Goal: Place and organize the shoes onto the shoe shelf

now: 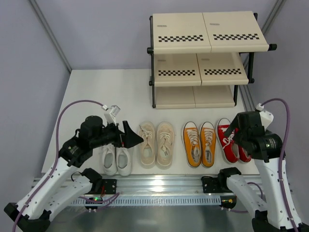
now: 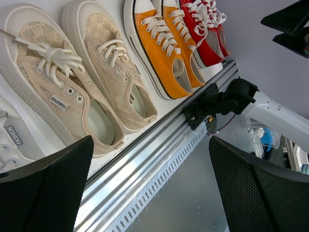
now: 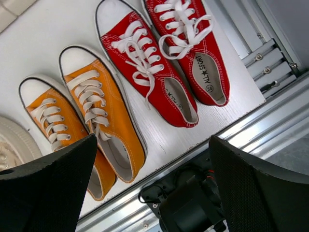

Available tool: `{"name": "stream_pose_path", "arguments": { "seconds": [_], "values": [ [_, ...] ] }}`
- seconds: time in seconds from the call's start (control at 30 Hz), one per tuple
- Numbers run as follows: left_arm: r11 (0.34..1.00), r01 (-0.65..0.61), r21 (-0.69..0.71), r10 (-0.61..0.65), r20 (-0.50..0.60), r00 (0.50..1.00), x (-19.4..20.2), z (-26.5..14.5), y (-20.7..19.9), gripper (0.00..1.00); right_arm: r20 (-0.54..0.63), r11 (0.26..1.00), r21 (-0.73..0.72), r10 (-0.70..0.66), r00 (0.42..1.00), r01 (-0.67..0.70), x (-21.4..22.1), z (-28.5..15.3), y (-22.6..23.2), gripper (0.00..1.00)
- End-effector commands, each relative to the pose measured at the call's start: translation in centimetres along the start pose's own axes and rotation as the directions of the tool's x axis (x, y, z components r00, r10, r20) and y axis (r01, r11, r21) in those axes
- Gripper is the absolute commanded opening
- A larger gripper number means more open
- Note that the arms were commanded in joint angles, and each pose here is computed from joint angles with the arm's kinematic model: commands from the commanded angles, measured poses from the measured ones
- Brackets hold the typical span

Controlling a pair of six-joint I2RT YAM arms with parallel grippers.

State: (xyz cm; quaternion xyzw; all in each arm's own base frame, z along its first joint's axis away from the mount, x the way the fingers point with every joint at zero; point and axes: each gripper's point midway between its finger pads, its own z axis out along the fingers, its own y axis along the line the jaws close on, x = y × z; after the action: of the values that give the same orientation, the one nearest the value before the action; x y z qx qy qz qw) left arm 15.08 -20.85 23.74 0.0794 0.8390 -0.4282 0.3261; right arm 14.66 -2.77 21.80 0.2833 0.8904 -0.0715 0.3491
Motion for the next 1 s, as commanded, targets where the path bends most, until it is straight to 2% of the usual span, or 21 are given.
{"name": "stream_pose_path", "arguments": {
  "seconds": [0.0,0.03,0.17,0.3,0.37,0.43,0.47,0.5,0.57,0.63,0.97],
  "values": [
    [0.998,0.012,0.060,-0.014,0.036,0.999,-0.2,-0.1,-0.9,1.00,-0.027,0.981,0.191,0.019,0.999,-0.014,-0.3,1.5,-1.7,0.97],
    [0.997,0.013,0.071,-0.016,0.047,0.999,-0.3,-0.1,-1.1,1.00,-0.083,0.962,0.274,0.006,0.996,0.017,0.2,2.5,-2.3,0.97],
    [0.998,0.012,0.066,-0.013,0.019,1.000,0.2,-0.1,-0.9,1.00,-0.165,0.932,0.359,0.009,0.986,0.052,-0.6,4.2,-1.8,0.97],
    [0.999,-0.024,0.048,0.025,-0.033,0.999,0.3,-0.3,-1.1,1.00,-0.192,0.929,0.352,-0.045,0.980,0.112,-2.8,5.7,-0.7,0.97],
    [0.999,-0.022,0.035,0.024,-0.060,0.998,0.6,-0.3,-0.9,1.00,-0.233,0.927,0.346,-0.062,0.971,0.142,-2.3,6.7,-0.7,0.97],
    [1.000,-0.010,0.028,0.012,-0.074,0.997,0.7,-0.2,-0.8,1.00,-0.241,0.942,0.318,-0.027,0.970,0.105,-2.2,7.8,-0.4,0.97],
    [1.000,-0.004,0.028,0.007,-0.079,0.997,0.8,-0.1,-0.8,1.00,-0.277,0.940,0.329,0.009,0.961,0.086,-1.2,8.7,-1.2,0.97],
    [1.000,0.007,0.026,-0.005,-0.085,0.996,0.9,0.0,-0.8,1.00,-0.305,0.967,0.253,0.040,0.951,0.040,-0.5,9.8,0.1,0.97],
    [1.000,0.017,0.026,-0.015,-0.091,0.996,1.0,0.0,-0.8,1.00,-0.368,0.971,0.239,0.075,0.927,0.016,1.7,11.0,-0.5,0.97],
    [0.999,0.032,0.024,-0.030,-0.086,0.996,0.9,0.0,-0.9,1.00,-0.372,0.975,0.217,0.122,0.920,-0.042,2.2,11.9,-0.4,0.97],
    [0.996,0.079,0.032,-0.076,-0.080,0.994,0.9,0.6,-0.9,0.99,-0.364,0.926,0.345,0.282,0.888,-0.153,2.7,13.5,-3.6,0.97]
  ]
}}
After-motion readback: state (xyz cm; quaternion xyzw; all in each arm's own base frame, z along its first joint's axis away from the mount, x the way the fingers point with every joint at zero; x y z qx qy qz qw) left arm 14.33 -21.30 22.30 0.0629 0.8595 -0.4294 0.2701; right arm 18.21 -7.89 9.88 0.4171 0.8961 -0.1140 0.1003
